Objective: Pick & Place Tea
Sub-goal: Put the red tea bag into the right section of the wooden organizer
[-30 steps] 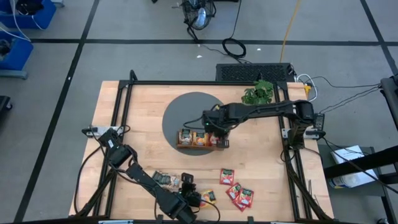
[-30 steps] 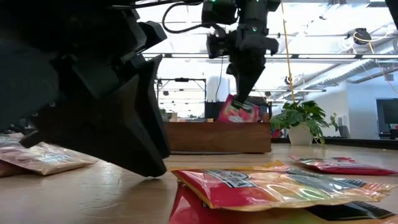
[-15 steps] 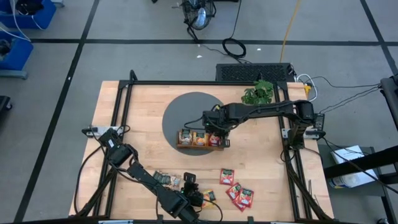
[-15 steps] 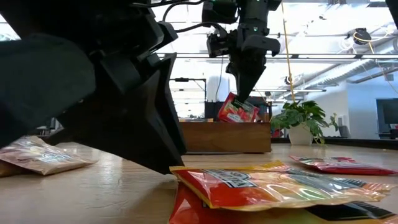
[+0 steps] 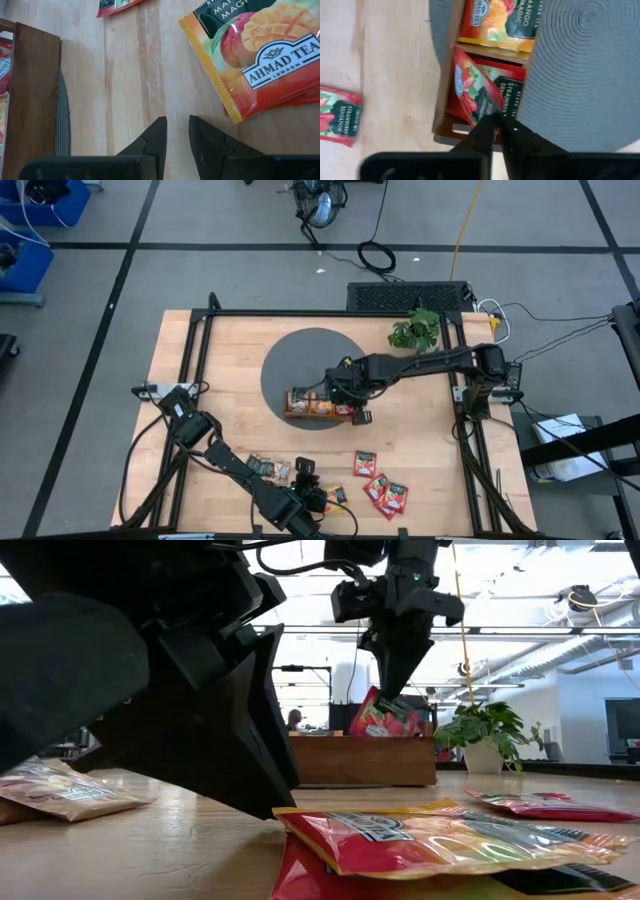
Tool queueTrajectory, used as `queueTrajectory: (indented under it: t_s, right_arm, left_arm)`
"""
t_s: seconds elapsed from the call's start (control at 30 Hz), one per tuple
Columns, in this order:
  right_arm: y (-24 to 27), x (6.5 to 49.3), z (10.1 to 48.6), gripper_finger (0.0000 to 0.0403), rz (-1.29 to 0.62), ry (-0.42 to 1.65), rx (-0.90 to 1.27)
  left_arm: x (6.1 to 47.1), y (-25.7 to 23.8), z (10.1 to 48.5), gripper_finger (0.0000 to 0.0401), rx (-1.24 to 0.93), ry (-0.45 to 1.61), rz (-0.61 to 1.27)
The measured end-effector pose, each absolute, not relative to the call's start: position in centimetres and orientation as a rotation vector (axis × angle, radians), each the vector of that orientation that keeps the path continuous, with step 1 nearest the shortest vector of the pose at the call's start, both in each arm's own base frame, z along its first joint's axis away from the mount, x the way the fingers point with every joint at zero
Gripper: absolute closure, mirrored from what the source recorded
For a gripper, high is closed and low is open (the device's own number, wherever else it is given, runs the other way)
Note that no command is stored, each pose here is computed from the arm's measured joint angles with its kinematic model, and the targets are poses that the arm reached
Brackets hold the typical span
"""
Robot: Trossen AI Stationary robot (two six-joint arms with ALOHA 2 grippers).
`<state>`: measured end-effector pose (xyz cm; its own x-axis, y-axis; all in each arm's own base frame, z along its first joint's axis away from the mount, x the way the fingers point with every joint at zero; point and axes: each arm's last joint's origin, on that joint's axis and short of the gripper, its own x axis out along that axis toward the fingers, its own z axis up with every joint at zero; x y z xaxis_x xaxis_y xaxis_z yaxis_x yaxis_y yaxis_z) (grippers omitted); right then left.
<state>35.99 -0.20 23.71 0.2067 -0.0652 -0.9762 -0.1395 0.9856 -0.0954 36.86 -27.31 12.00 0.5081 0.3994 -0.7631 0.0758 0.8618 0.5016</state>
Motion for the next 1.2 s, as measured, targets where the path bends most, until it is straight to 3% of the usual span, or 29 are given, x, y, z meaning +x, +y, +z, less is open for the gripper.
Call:
queueTrajectory:
  t_s: [0.27, 0.43, 0.83, 1.2]
  right_arm:
    - [0.3, 36.7, 23.9, 0.0288, 0.034, 1.285, -0.19]
    - [0.1, 36.9, 24.6, 0.0255, -0.031, 1.232, -0.234]
    - [0.4, 33.1, 29.9, 0.0251, 0.034, 0.941, -0.118]
    - [-0.9, 28.1, 24.5, 0.0249, 0.034, 0.689, -0.092]
  left_arm:
    - [36.9, -27.3, 12.0, 0.0313, 0.511, 1.03, 0.209]
    - [36.9, -27.3, 12.0, 0.0313, 0.51, 1.031, 0.21]
    - [36.3, -27.9, 12.0, 0.0313, 0.495, 1.026, 0.208]
    - [36.1, -28.3, 12.0, 0.0313, 0.482, 1.021, 0.209]
